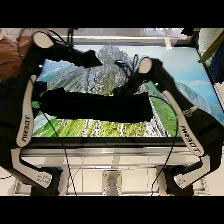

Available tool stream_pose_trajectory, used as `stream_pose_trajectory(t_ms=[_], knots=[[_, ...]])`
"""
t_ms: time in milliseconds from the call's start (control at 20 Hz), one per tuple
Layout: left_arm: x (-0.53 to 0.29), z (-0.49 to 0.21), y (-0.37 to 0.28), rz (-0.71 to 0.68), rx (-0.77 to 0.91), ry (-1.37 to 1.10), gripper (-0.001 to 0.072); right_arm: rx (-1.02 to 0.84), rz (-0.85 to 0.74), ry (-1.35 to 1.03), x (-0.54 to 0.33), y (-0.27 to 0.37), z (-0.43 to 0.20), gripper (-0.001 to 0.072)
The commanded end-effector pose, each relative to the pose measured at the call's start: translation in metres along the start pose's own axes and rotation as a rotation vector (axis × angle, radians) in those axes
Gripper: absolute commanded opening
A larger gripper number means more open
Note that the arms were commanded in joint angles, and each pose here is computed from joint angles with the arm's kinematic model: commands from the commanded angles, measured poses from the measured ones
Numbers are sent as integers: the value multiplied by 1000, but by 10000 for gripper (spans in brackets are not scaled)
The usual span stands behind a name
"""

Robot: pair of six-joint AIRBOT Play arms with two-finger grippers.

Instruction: Fold the clothes and pants, and hang the long-sleeved shirts on hangers.

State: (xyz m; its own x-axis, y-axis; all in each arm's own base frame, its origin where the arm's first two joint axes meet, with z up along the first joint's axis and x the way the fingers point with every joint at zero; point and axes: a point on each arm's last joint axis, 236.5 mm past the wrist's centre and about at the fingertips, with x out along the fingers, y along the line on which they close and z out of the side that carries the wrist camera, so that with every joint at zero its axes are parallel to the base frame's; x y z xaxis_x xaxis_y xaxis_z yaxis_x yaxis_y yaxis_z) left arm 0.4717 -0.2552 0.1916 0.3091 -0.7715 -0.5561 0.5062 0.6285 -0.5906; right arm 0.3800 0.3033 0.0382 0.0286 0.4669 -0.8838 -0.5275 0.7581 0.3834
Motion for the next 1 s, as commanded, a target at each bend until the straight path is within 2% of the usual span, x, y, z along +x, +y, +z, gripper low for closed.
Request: stream_pose_trajectory(t_ms=[0, 150, 250, 350, 450, 600, 650, 800, 950], knots=[[-26, 1, 2, 20, 15, -9, 25, -41, -35, -5, 15, 9, 3, 427], [-27, -2, 3, 18, 30, 4, 25, 7, -229, 164, -12, -66, -38, 427], [-27, -2, 4, 22, 46, 6, 25, 96, -349, 183, -52, -132, -54, 428], [-27, -5, 19, 85, 57, 22, 25, 217, -346, 136, -84, -179, -67, 429], [-30, -10, 38, 164, 66, 46, 25, 339, -257, 96, -102, -217, -91, 430], [-31, -11, 43, 185, 58, 50, 25, 496, 67, -46, -97, -236, -112, 429], [-31, -11, 43, 185, 59, 50, 25, 535, 122, -99, -91, -246, -116, 429], [-30, -11, 43, 184, 58, 50, 25, 575, 159, -84, -53, -267, -143, 428], [-30, -11, 42, 184, 38, 48, 25, 551, 240, -63, -13, -260, -136, 428]])
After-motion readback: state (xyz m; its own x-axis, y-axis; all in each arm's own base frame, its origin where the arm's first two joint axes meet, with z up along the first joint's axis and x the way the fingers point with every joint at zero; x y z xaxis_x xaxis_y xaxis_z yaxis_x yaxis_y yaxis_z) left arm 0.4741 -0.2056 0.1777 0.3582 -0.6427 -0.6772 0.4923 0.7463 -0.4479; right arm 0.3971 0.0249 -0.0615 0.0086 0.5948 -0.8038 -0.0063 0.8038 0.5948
